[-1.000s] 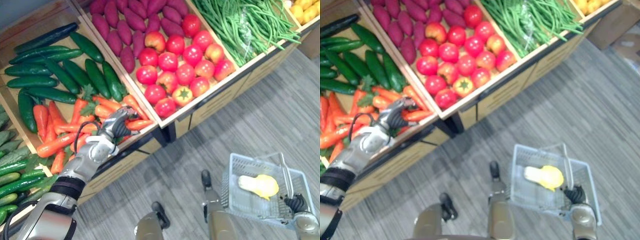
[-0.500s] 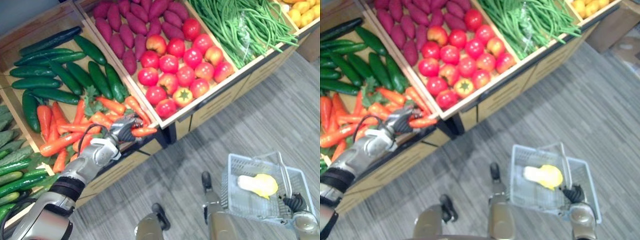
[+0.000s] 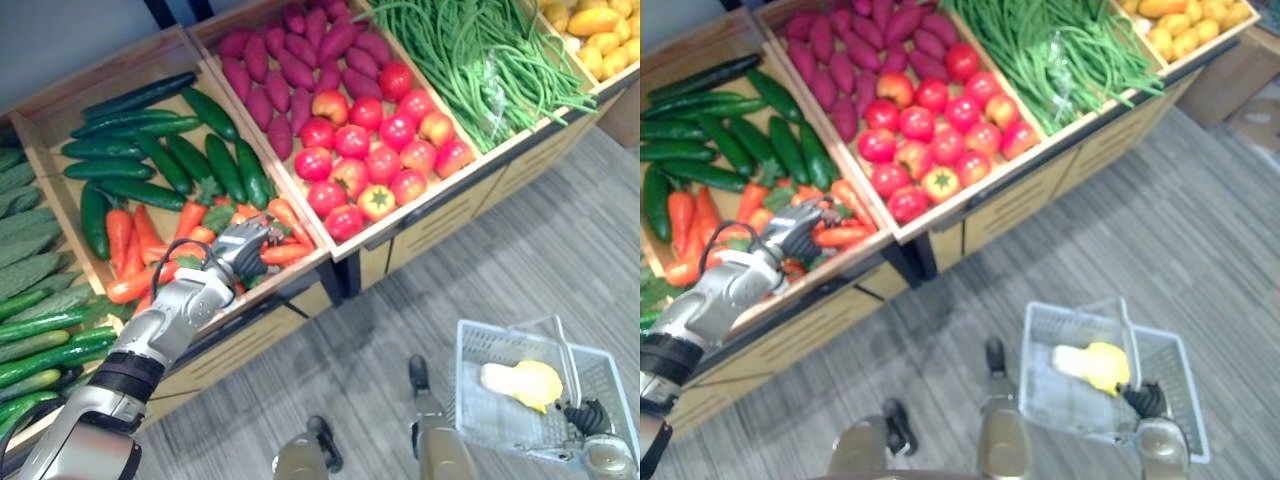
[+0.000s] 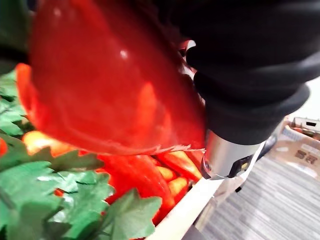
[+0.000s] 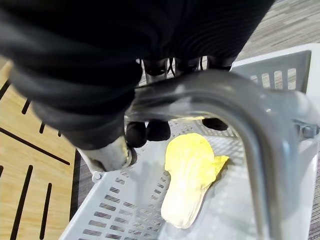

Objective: Pick vegetable in the basket

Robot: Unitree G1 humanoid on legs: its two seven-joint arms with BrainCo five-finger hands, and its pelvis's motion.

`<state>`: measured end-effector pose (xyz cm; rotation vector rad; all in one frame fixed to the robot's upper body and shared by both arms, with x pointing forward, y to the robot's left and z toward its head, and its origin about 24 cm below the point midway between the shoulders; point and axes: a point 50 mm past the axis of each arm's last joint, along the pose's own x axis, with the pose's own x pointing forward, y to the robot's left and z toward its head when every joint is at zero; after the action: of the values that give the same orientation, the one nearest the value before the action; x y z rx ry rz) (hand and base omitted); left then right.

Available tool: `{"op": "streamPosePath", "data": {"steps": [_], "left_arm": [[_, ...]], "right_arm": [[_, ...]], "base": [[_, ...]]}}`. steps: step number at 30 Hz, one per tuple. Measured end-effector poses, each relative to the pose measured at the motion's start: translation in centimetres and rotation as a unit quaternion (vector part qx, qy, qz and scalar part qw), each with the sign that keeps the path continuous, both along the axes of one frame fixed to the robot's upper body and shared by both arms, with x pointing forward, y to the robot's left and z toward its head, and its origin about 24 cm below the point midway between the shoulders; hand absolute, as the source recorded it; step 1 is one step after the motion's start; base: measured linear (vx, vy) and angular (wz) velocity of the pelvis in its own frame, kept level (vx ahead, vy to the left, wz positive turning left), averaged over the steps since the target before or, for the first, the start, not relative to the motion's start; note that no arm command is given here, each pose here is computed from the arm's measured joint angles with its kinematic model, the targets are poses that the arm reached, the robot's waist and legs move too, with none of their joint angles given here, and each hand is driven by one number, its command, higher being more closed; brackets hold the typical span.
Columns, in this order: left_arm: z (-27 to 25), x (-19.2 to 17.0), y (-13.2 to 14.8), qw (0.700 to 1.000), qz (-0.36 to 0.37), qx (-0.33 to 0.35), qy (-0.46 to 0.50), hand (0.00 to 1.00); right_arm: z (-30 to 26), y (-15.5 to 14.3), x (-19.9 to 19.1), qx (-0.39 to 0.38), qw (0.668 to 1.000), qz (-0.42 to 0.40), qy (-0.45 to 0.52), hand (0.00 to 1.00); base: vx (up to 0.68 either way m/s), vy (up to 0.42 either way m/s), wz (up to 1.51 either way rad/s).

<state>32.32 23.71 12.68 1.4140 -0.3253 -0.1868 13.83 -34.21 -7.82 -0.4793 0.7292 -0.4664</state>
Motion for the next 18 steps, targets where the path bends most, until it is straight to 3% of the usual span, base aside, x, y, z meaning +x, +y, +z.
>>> {"op": "streamPosePath", "data": {"steps": [9, 18], "left_arm": [[3.2, -0.4, 0.1, 0.997, -0.004, 0.014, -0.074, 1.0], [3.9, -3.1, 0.4, 0.993, -0.025, 0.016, -0.111, 1.0]], "right_arm": [[-1.0, 0.3, -1.8, 0.012, 1.0, -0.016, 0.023, 1.0], [-1.8, 0.6, -3.3, 0.027, 0.998, -0.041, 0.036, 1.0]], "base": [[-0.04, -0.052, 0.09], [-0.04, -0.041, 0.07]]}}
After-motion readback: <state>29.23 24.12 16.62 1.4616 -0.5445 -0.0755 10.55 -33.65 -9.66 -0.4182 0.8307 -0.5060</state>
